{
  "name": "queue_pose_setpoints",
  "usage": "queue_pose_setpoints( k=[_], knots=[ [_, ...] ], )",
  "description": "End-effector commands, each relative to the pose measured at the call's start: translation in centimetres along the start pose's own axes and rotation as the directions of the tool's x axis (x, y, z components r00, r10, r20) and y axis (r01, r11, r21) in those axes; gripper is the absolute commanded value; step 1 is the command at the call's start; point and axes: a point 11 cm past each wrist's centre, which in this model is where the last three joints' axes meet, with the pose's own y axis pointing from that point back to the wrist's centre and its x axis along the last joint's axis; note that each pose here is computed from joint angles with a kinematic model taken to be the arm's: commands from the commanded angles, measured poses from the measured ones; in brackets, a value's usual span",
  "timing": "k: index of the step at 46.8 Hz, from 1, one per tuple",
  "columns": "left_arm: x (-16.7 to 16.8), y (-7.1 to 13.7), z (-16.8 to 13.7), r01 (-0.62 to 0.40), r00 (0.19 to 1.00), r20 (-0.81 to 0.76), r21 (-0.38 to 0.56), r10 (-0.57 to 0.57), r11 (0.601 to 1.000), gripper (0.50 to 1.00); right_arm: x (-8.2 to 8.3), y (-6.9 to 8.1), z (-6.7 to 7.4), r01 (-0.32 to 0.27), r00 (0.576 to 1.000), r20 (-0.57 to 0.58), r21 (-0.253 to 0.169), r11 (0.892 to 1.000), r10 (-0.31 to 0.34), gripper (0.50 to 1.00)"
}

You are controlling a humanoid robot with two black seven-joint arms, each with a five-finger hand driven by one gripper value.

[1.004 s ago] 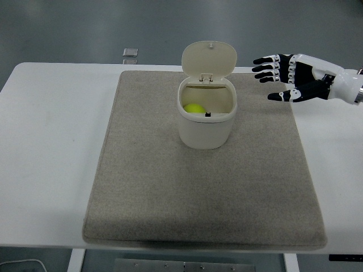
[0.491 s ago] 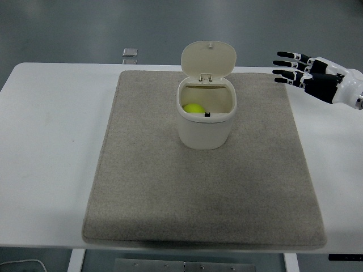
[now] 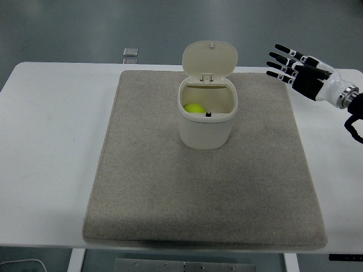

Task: Pick up the tennis ball and place it in the box.

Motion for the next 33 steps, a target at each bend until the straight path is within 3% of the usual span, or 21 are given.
queue_pose_setpoints(
  k=[1, 10, 13, 33],
  knots=[
    [0.0, 0.0, 0.0, 0.000, 1.000, 0.001, 0.001, 0.000, 1.000, 0.992, 0.1, 0.0, -0.2, -0.018, 1.000, 0.015, 0.014, 1.000, 0.018, 0.860],
    [0.0, 0.0, 0.0, 0.000, 1.000, 0.000, -0.001, 0.000, 1.000, 0.992, 0.2, 0.0, -0.1, -0.027, 0.997, 0.071, 0.023, 0.999, 0.025, 0.862],
    [0.0, 0.0, 0.0, 0.000, 1.000, 0.000, -0.001, 0.000, 1.000, 0.992, 0.2, 0.0, -0.1, -0.022, 0.997, 0.070, 0.022, 1.000, 0.021, 0.923],
    [0.0, 0.0, 0.0, 0.000, 1.000, 0.001, 0.000, 0.000, 1.000, 0.992, 0.7, 0.3, 0.9, -0.027, 0.997, 0.076, 0.007, 1.000, 0.026, 0.926]
  ],
)
